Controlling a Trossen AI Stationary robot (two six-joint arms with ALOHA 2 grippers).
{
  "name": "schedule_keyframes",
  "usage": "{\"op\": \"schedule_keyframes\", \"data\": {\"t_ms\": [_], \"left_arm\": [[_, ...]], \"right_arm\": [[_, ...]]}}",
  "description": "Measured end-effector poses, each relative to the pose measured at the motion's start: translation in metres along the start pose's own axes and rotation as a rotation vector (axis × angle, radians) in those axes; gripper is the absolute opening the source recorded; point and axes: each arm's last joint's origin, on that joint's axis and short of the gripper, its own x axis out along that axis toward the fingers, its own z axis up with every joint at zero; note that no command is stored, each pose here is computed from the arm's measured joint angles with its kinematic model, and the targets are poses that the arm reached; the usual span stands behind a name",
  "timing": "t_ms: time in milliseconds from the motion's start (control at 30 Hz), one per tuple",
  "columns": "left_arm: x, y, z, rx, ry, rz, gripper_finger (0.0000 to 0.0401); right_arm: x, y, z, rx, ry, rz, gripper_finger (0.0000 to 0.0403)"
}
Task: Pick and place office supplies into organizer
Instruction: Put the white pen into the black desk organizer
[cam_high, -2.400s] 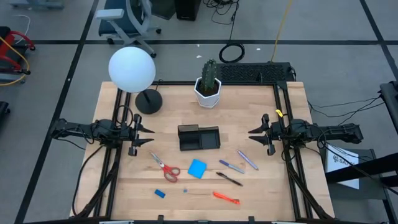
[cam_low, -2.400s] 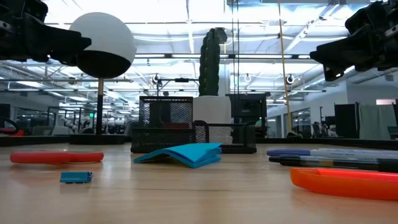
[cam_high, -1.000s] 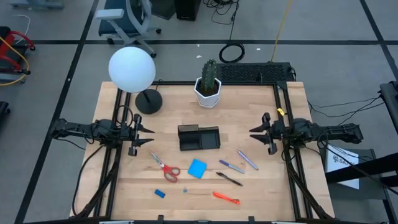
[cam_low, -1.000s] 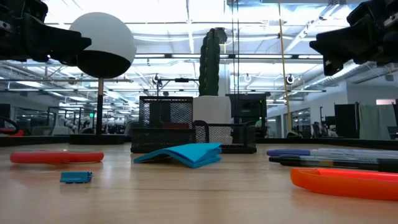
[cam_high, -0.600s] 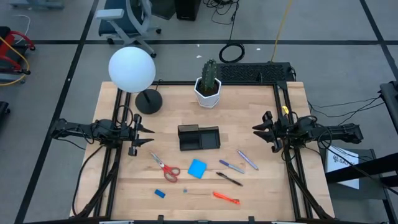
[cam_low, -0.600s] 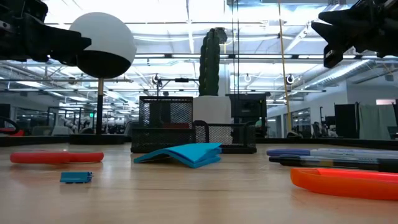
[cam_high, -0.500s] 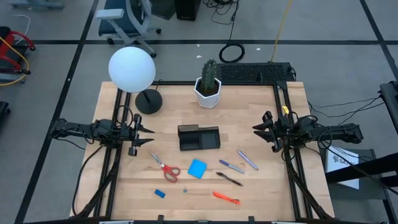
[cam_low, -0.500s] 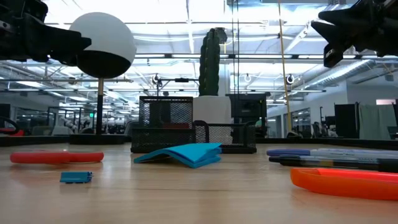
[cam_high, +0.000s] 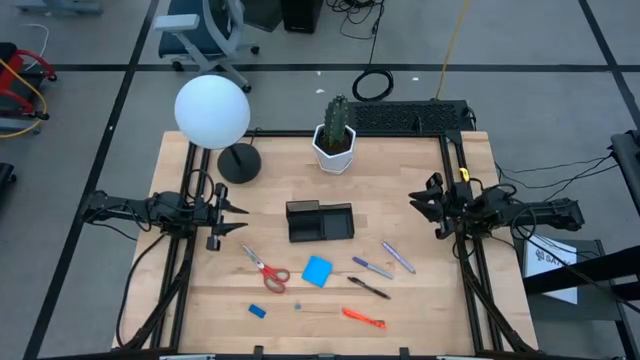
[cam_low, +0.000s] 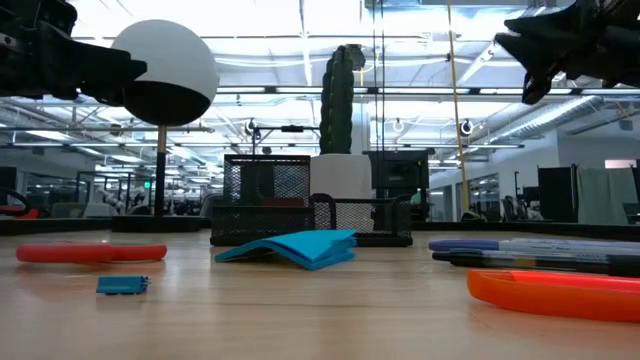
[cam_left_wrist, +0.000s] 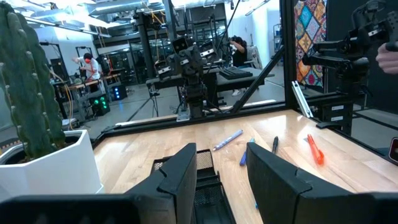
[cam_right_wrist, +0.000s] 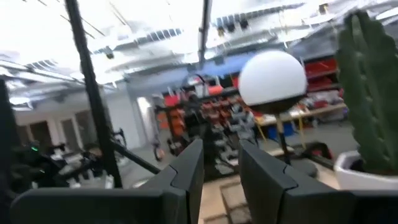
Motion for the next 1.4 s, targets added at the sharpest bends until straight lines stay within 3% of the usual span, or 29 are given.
{"op": "schedule_keyframes", "data": {"t_ms": [367,633,867,1167,1400], "left_arm": [[0.000,0.000,0.000,0.000,0.000,0.000,0.0145],[0.000,0.000,0.000,0.000,0.000,0.000,0.0145],[0.000,0.000,0.000,0.000,0.000,0.000,0.0145],[0.000,0.000,0.000,0.000,0.000,0.000,0.0145],[0.000,0.000,0.000,0.000,0.000,0.000,0.0145]], "right_arm": [[0.021,0.004,0.010,-0.044,0.123,-0.040,0.0091],[0.040,0.005,0.001,-0.081,0.171,-0.050,0.0091],[0.045,-0.001,-0.011,-0.119,0.245,-0.186,0.0091],[0.045,-0.004,-0.020,-0.153,0.316,-0.251,0.0091],[0.054,-0.006,-0.016,-0.229,0.489,-0.408,0.0091]]}}
